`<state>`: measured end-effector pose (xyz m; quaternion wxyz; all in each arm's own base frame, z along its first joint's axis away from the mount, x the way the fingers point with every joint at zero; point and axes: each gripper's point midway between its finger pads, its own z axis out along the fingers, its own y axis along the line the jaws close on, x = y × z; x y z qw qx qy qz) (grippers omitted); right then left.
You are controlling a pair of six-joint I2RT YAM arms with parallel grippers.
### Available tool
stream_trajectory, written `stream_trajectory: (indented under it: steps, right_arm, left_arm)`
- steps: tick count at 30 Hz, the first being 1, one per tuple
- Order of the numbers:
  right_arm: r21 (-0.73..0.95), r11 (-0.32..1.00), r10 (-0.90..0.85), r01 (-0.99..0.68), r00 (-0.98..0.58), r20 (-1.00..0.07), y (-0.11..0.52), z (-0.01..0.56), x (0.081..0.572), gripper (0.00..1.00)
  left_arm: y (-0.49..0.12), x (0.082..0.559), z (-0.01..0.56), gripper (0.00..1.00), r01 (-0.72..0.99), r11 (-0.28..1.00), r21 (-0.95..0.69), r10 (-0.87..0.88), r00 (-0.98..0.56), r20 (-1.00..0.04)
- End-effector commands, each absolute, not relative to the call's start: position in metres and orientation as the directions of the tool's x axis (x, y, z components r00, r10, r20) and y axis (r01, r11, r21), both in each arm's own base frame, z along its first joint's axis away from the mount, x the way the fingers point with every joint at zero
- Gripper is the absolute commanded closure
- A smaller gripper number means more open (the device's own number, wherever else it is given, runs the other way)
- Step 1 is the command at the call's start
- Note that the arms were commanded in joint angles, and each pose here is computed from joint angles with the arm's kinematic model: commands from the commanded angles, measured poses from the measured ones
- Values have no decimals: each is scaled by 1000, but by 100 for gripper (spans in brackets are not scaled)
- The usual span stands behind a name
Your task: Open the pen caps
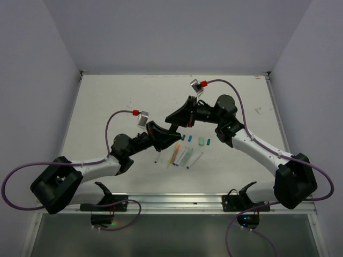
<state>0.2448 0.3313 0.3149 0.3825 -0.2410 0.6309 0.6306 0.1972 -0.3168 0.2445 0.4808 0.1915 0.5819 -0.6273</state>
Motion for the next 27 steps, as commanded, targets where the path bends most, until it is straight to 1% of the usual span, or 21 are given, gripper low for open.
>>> stream_trajectory:
  steps: [1, 7, 10, 12, 14, 15, 17, 18, 19, 21, 24, 27]
  right_arm:
    - [302, 239, 513, -923, -144, -846, 270, 467, 282, 100]
    - [269, 264, 548, -926, -86, -832, 256, 496, 286, 100]
    - [273, 267, 553, -924, -85, -829, 251, 499, 288, 100]
    - [284, 240, 525, -928, -122, -842, 256, 489, 286, 100]
    - [329, 201, 478, -923, -201, -855, 263, 469, 285, 100]
    - [362, 192, 457, -912, -243, -856, 266, 452, 286, 100]
    - [406, 174, 411, -897, -308, -858, 269, 430, 282, 100]
    - [442, 175, 384, -880, -352, -854, 271, 411, 281, 100]
    - [468, 176, 365, -866, -384, -848, 272, 399, 280, 100]
    - [499, 169, 326, -850, -430, -842, 276, 374, 271, 100]
    - [526, 167, 293, -834, -467, -834, 279, 354, 264, 100]
    - [539, 158, 263, -828, -490, -831, 287, 341, 254, 100]
  left_arm:
    - [-323, 158, 170, 100, 756, 126, -642, -153, -625, -766]
    - [-333, 146, 156, 100, 738, 83, -669, -122, -659, -742]
    - [-330, 146, 157, 100, 738, 93, -669, -131, -657, -743]
    - [-327, 150, 159, 100, 740, 123, -661, -150, -645, -750]
    - [-323, 155, 165, 99, 755, 150, -638, -169, -617, -769]
    - [-321, 157, 169, 80, 759, 154, -633, -176, -609, -773]
    - [-313, 165, 181, 60, 773, 177, -609, -210, -575, -791]
    - [-311, 170, 188, 42, 781, 185, -597, -223, -558, -799]
    - [-307, 176, 191, 36, 777, 208, -594, -226, -552, -802]
    - [-304, 186, 205, 26, 793, 233, -563, -233, -516, -824]
    - [-303, 197, 229, 21, 817, 248, -520, -249, -465, -850]
    - [-303, 210, 245, 21, 820, 270, -505, -263, -442, -858]
